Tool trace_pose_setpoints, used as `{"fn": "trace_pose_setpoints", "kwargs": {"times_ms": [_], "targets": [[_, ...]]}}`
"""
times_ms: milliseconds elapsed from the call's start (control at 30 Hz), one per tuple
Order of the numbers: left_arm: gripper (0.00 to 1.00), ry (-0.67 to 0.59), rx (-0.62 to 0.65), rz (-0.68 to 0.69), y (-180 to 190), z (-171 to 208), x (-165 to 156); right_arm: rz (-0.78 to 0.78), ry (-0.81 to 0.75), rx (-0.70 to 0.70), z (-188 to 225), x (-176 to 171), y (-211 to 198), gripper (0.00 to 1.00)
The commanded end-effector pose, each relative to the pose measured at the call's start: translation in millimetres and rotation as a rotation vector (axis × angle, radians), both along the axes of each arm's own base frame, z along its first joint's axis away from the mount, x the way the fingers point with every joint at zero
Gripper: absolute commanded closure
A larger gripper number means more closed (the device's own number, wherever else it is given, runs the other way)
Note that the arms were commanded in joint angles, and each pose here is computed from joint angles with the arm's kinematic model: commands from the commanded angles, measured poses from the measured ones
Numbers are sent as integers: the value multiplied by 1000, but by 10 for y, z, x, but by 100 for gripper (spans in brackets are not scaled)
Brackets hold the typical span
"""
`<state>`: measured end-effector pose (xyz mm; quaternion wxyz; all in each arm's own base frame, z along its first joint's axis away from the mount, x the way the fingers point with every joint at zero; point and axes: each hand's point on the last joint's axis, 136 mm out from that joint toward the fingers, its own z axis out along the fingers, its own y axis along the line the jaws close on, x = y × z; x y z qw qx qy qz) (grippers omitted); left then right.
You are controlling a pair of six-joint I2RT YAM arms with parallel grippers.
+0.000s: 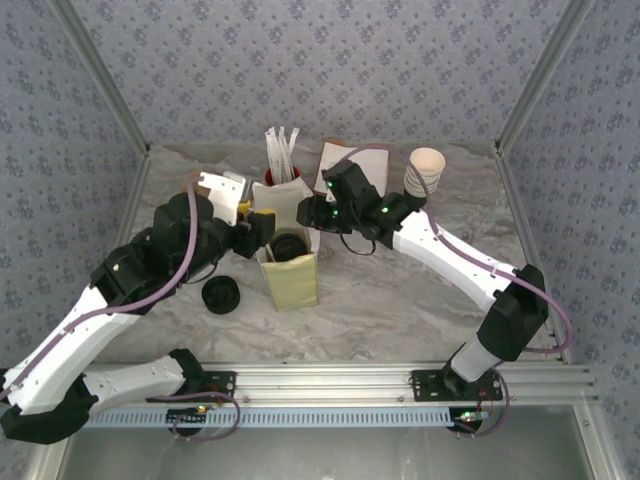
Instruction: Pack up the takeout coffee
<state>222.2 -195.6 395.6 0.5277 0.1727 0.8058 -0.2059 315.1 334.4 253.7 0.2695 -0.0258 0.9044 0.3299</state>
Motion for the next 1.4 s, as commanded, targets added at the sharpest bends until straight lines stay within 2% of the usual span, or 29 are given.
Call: {"fn": "trace_pose_setpoints", "kwargs": {"times_ms": [0, 133, 333, 567, 933, 1033, 1167, 1367], "targets": [[44, -8, 5, 23, 83, 0, -5, 20, -18, -30, 119, -59, -53, 44], [45, -1, 1, 21, 67, -21, 1, 50, -22, -50, 195, -137, -149, 32], [44, -1, -2, 13, 52, -11, -7, 85, -53, -26, 398, -215, -295, 22], [45, -3, -4, 16, 63, 2, -7, 105, -97, 3, 642, -260, -457, 13], [45, -1, 0, -3, -21, -24, 25, 131, -76, -4, 609, -248, -447, 5], [45, 39, 35, 47, -2, -154, 131, 137, -79, -8, 599, -253, -444, 5], [45, 138, -3, 161, 190, -329, 307, 141, -79, -9, 592, -273, -439, 4], [41, 277, -2, 159, -67, -537, 441, 150, -82, 0, 577, -281, -401, 4]]}}
